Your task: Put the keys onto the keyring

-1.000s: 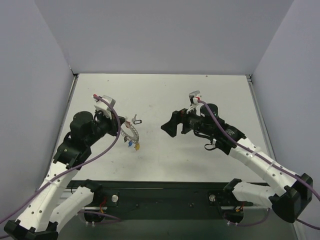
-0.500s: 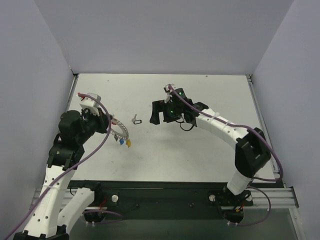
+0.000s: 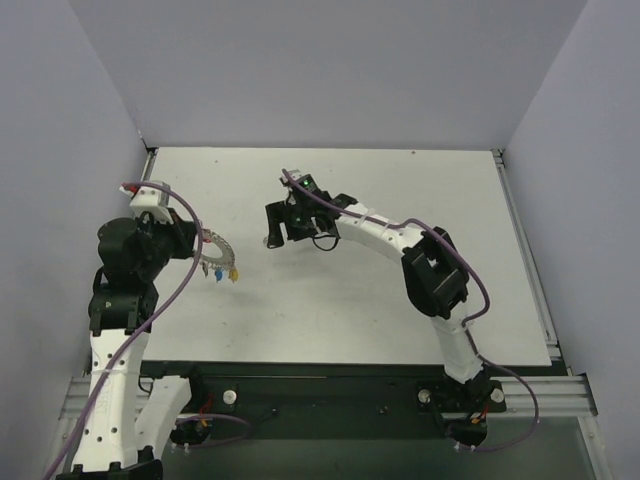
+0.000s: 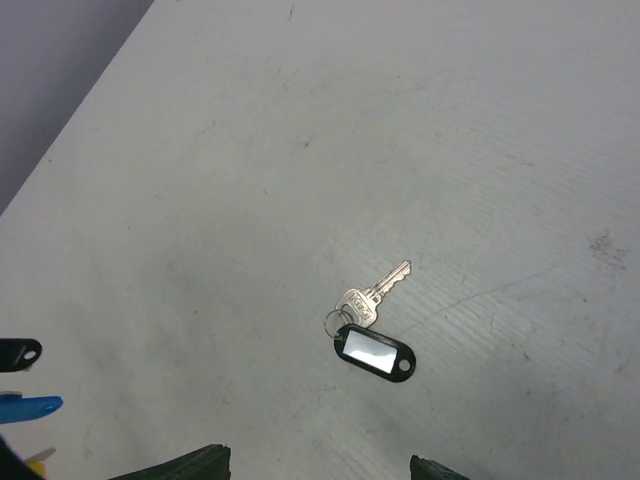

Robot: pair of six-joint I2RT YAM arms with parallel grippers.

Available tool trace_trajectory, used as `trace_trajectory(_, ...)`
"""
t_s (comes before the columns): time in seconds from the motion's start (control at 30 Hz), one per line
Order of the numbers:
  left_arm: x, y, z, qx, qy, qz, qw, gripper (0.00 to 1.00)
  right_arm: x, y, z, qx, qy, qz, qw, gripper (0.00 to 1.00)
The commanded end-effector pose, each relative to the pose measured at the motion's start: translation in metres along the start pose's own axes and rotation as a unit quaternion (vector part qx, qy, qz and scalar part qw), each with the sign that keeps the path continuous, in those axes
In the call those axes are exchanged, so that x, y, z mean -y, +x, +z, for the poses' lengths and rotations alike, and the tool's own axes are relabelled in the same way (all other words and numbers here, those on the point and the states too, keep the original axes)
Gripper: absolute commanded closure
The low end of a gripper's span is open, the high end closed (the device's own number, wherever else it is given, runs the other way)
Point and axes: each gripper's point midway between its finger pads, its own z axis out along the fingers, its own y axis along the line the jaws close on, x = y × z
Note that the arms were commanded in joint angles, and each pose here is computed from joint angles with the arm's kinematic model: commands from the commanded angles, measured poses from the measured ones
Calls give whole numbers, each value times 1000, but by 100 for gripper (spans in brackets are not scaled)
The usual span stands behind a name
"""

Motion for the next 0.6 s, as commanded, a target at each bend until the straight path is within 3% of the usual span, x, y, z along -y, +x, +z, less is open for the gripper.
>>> trace_trajectory(0.0,13,-41,0,77,35,8,996,100,-14,-12,16,13,18,-38,999,30)
trace_trajectory(0.17,21,-41,2,78,59,7,995,100,-15,-18,46,14,58,-67,996,31)
trace_trajectory(0.57,30,-46,-6,89,80,14,993,100,-6,-17,73,22,95,-53,994,34)
